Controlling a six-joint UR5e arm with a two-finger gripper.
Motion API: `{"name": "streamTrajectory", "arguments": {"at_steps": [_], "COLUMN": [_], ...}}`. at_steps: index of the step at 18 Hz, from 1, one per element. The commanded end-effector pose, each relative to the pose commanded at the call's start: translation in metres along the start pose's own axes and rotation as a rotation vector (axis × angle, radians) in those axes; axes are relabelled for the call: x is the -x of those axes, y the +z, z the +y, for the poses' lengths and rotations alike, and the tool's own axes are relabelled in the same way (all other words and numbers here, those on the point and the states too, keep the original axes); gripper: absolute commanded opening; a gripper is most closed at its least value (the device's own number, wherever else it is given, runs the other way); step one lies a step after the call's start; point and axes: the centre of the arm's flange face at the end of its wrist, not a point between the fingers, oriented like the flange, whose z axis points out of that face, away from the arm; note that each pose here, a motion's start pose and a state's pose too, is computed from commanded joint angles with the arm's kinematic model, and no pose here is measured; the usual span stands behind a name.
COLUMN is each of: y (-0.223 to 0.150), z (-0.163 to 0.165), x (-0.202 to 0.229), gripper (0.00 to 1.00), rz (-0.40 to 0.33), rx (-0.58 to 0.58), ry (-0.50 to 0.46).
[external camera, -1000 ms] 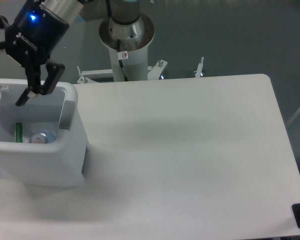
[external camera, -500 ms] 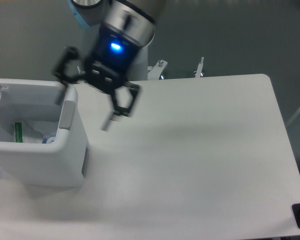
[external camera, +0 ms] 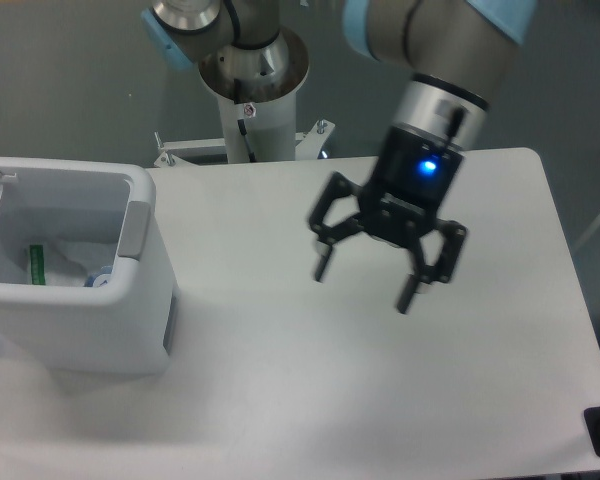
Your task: Place the trash in the trash can
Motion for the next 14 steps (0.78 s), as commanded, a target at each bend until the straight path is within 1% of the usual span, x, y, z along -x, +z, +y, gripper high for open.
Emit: {"name": "streamTrajectory", "arguments": {"at_steps": [2,3,4,7,9,12,14], "y": [0.007,0.009,0.01,0.018,0.021,0.031,0.034], "z": [0.022,0.032,0.036,0.047,0.051,0.059,0.065], "x": [0.012,0.017,0.019,0.03,0.035,0.037,0.035], "gripper": [1.0,1.0,1.0,1.0,1.0,1.0,1.0], "rz": [-0.12,-0.163,-0.187,-0.225,-0.252,-0.252,-0.223], "rx": [0.14,0.2,0.234,0.306,0.362,0.435,0.481], "ry": [0.068,0.093,0.109,0.128,0.178,0.218,0.242]}}
